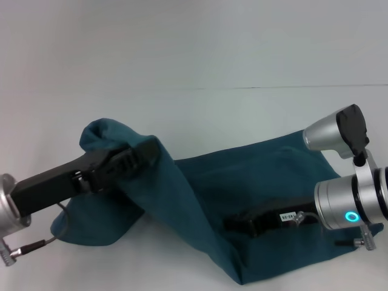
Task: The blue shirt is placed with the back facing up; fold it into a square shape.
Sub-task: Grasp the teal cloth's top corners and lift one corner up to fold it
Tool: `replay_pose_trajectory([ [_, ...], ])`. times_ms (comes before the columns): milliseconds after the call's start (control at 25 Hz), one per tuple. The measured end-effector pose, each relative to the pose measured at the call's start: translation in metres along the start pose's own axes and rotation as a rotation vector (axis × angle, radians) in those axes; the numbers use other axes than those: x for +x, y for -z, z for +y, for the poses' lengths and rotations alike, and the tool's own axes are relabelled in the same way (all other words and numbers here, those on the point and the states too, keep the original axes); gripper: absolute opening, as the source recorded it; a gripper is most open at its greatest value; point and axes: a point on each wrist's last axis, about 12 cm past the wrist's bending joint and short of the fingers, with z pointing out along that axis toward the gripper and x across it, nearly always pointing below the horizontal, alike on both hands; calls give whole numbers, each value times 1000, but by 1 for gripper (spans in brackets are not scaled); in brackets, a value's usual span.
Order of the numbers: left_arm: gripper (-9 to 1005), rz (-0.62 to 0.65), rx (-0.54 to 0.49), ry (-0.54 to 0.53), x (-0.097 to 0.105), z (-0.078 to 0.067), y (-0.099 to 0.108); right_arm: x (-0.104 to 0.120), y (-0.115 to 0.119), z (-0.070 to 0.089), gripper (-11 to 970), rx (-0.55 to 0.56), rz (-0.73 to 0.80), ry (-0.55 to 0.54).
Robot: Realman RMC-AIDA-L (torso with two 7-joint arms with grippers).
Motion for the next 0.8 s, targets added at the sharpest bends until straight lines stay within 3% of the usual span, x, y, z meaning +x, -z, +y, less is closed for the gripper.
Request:
replay_pose_trajectory([
  [800,20,58,104,-27,-14,3,-48,20,11,-2,41,-58,-23,-41],
])
